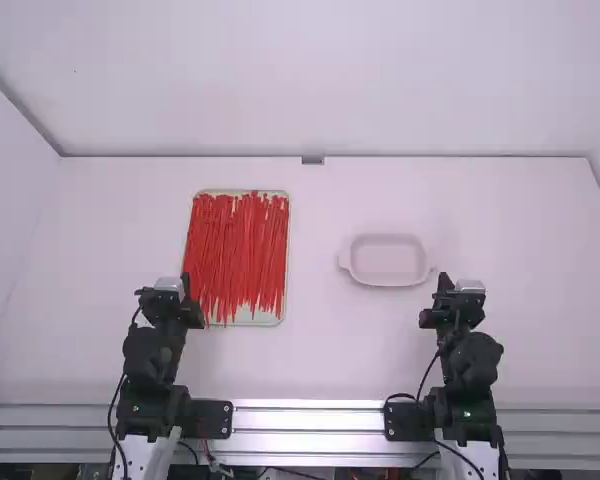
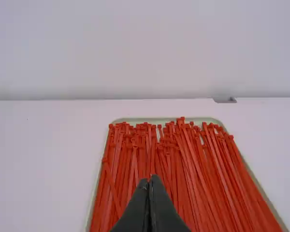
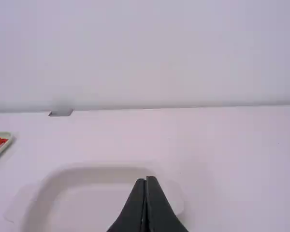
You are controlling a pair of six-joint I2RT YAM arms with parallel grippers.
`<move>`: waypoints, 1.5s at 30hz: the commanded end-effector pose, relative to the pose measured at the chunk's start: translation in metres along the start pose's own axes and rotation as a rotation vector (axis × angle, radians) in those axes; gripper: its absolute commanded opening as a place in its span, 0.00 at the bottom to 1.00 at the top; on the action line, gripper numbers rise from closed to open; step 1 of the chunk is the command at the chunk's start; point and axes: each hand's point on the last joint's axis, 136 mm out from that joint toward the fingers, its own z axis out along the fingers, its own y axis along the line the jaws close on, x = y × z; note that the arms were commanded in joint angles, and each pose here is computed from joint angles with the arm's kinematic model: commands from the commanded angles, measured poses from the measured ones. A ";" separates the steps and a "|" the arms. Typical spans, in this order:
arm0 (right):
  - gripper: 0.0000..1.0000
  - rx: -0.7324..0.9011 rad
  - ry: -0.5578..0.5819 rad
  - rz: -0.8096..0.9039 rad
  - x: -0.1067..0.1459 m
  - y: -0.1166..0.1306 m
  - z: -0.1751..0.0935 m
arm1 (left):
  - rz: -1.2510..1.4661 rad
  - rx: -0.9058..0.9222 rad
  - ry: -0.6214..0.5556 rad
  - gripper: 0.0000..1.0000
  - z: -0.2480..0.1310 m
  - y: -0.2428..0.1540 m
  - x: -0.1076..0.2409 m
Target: Fasten the cable tie
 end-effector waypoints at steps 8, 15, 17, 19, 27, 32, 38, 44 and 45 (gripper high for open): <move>0.02 -0.005 -0.006 0.000 -0.007 0.001 -0.001 | 0.002 0.007 -0.004 0.02 -0.001 -0.001 -0.007; 0.09 -0.022 0.019 0.000 -0.028 0.004 -0.004 | 0.010 0.028 0.021 0.09 -0.005 -0.005 -0.028; 0.11 -0.028 0.034 -0.002 -0.033 0.005 -0.004 | 0.017 0.038 0.037 0.11 -0.006 -0.007 -0.032; 0.13 -0.037 0.055 -0.005 -0.038 0.007 -0.003 | 0.025 0.050 0.060 0.13 -0.006 -0.009 -0.037; 0.26 -0.066 0.169 -0.015 -0.063 0.014 0.004 | 0.035 0.105 0.159 0.26 -0.004 -0.019 -0.063; 0.35 -0.095 0.219 -0.023 -0.085 0.021 0.013 | 0.044 0.144 0.239 0.35 0.000 -0.026 -0.078; 0.47 -0.104 0.306 -0.037 -0.105 0.026 0.027 | 0.054 0.186 0.335 0.46 0.010 -0.034 -0.093; 0.59 -0.174 0.380 -0.070 -0.124 0.041 0.045 | 0.021 0.171 0.430 0.58 0.023 -0.034 -0.109; 0.61 -0.207 0.399 -0.071 -0.127 0.047 0.049 | 0.015 0.161 0.456 0.61 0.026 -0.032 -0.111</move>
